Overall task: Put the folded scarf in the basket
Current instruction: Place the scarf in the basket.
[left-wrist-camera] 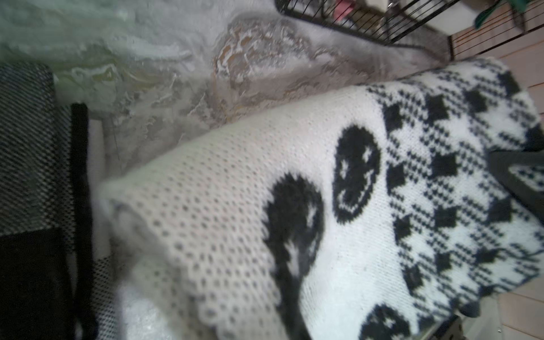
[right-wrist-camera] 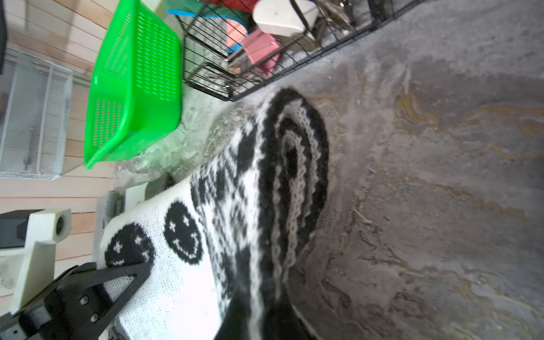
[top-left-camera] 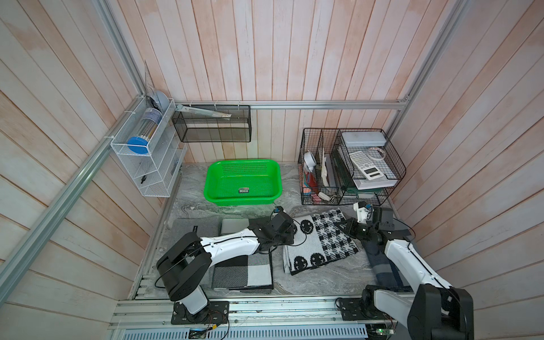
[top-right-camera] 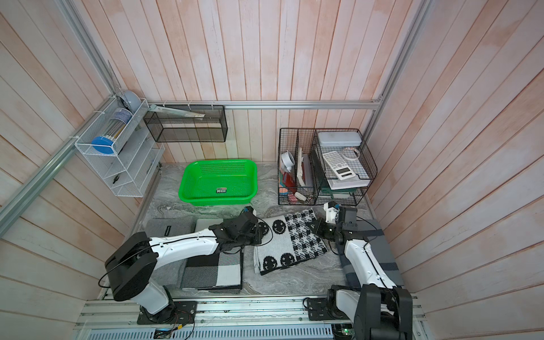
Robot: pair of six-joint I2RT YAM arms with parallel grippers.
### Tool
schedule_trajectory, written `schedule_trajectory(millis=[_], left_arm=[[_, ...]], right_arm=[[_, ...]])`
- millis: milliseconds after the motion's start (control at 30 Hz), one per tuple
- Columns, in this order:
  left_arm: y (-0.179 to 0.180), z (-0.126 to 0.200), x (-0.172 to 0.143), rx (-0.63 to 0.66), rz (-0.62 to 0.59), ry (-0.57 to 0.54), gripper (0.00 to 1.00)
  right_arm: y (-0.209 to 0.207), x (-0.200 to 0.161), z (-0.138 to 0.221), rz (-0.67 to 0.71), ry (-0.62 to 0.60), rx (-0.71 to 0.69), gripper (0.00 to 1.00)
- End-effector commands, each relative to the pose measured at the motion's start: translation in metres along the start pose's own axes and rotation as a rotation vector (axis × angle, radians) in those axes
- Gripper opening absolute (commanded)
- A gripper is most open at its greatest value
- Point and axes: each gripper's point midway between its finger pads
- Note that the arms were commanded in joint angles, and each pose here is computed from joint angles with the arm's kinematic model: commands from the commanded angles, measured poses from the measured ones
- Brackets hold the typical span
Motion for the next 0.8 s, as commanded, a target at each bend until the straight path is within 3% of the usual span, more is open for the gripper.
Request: schedule_trajectory(millis=[0, 133, 300, 767], left_arm=[[-0.007, 0.027, 0.039, -0.061, -0.024, -0.114, 0.0], [0.009, 0.05, 0.062, -0.065, -0.011, -0.156, 0.0], [0.038, 0.068, 0.085, -0.072, -0.027, -0.13, 0.0], [0.159, 0.129, 0.185, 0.096, -0.065, -0.135, 0.0]], right_arm=[[0.026, -0.001, 0.01, 0.018, -0.006, 0.1, 0.0], [0.05, 0.012, 0.022, 0.035, -0.066, 0.151, 0.0], [0.093, 0.033, 0.025, 0.088, -0.132, 0.218, 0.0], [0.217, 0.093, -0.075, 0.181, -0.136, 0.229, 0.0]])
Point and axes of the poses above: each gripper's point midway between its finger pads, its own z axis back along the fingers, its own y axis along the line the jaws close on, x = y × z, and after that the axes turned 10 degrees about -z, right-handed
